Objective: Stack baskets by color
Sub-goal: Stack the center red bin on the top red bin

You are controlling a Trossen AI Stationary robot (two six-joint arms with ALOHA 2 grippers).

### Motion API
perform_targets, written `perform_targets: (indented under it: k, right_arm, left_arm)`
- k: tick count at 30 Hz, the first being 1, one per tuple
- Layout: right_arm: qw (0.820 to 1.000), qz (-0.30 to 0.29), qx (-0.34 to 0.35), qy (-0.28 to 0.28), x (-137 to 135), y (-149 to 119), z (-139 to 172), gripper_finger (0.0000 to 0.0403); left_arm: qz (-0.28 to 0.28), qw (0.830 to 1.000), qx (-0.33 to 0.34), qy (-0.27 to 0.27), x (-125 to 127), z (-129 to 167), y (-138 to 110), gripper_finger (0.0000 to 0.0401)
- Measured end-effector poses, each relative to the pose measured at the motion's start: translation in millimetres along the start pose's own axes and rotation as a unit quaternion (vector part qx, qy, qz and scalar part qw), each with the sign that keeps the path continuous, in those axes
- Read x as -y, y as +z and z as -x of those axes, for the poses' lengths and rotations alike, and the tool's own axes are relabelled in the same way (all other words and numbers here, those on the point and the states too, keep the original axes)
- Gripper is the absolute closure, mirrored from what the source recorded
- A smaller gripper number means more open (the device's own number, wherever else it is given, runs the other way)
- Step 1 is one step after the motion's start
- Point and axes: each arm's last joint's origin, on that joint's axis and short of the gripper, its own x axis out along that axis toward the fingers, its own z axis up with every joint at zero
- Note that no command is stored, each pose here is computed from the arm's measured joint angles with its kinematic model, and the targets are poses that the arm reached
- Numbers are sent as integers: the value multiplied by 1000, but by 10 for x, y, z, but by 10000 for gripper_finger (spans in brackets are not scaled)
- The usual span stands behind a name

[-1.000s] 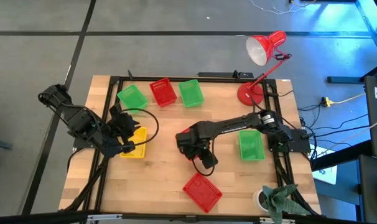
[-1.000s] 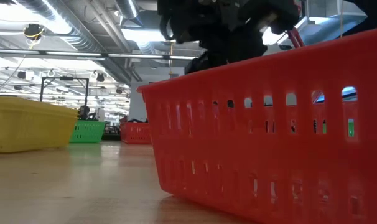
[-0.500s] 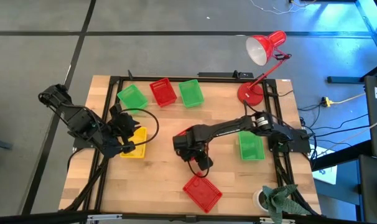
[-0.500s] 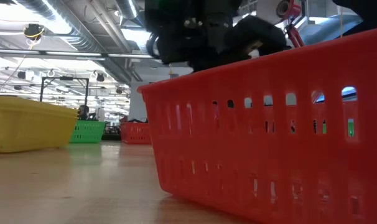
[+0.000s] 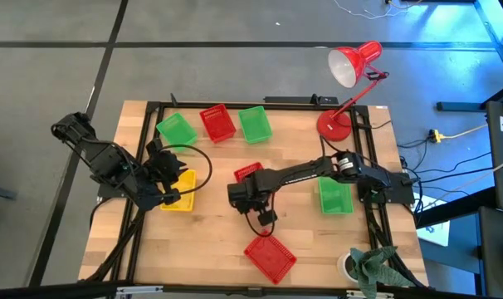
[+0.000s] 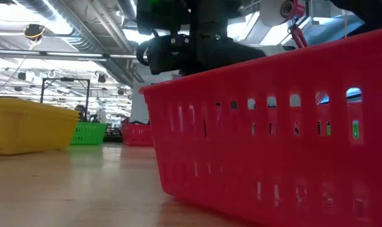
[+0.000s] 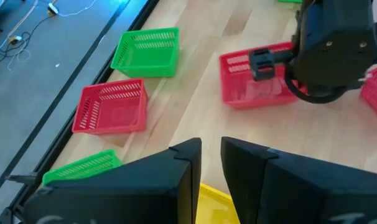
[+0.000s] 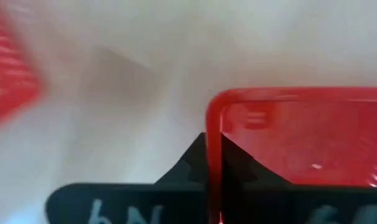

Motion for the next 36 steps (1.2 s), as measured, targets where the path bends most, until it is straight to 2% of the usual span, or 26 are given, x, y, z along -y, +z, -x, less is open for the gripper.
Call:
perform_targets:
  k: [4,10,17,22,28,36]
  right_arm:
    - [998,8,-15,-58,86,23,215,400]
    - [995,5,44,-87,352,90,666,401]
    - [977,0,118,-180,865,42,1171,402]
    - [965,14,154,-213,1303,-75,1224,402]
    - [950,8,210,-231,1772,-247,1273,403]
    - [932,-4,283,-225,2177,-444,1344,403]
  left_arm:
    - [0,1000,0,0,0,0,0,348]
    - [0,1000,0,0,0,0,0,348]
    - [0,1000,0,0,0,0,0,348]
    - [3,1000,16,19,-17,-9,15,348]
    - [13,995,60,78,-81,-49,70,348]
    - [41,989,62,128,-202,-157,147,348]
